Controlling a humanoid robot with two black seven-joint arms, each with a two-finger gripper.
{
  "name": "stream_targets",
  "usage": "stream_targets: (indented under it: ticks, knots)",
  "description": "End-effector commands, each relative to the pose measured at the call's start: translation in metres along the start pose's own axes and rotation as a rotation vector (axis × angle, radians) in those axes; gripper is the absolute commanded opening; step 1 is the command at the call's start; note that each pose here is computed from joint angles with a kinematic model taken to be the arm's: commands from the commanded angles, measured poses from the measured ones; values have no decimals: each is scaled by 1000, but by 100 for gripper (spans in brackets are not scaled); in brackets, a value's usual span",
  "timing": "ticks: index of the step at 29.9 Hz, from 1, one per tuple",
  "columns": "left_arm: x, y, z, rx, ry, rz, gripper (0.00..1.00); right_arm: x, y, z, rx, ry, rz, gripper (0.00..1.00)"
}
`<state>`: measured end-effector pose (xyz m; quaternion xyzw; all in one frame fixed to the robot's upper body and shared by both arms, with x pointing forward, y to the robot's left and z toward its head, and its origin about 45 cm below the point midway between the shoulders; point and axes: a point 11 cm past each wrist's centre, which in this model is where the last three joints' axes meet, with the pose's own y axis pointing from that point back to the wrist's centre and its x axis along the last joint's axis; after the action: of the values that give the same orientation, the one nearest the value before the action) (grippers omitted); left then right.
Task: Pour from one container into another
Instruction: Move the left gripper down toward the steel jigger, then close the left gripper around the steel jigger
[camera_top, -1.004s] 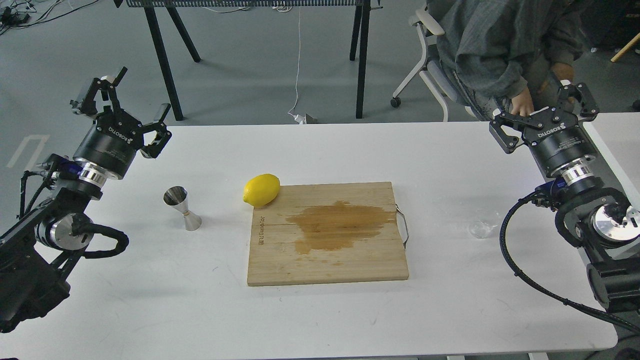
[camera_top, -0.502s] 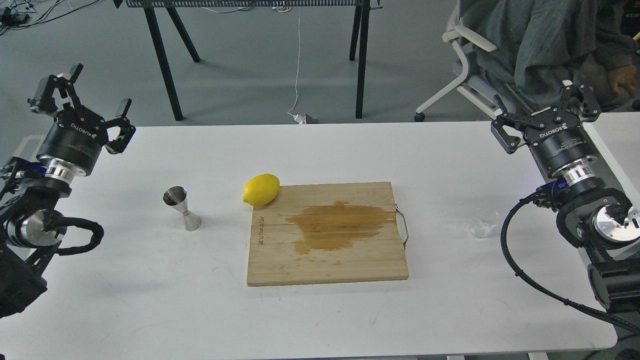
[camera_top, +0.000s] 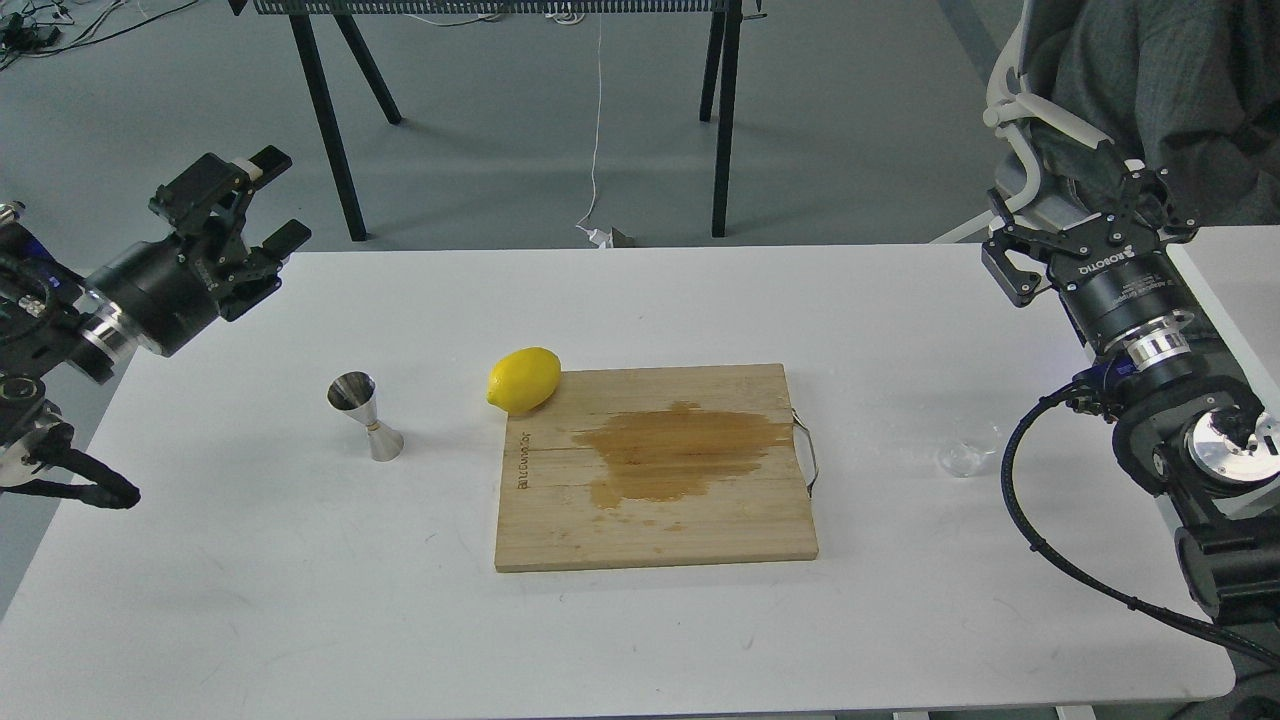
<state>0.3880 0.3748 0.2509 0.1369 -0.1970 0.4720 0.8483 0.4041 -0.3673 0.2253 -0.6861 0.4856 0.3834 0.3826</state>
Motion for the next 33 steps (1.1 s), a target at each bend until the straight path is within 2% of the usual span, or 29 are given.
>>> stream_targets:
  ticks: [1,4,8,15,33]
  knots:
    - [-11,0,-2,33,-270,20,100,1,1,0,0,1,3,99]
    - [-10,2,-6,50,-504,72,100,1,1,0,0,2,4,99]
    - [-19,15,-21,73,-645,108,100,2,2,-1,0,3,6,99]
    - [-41,54,-43,103,-700,176,100,4,4,0,-2,5,14,99]
    - [-119,98,-83,168,-720,26,99,3,4,-1,-1,5,11,99]
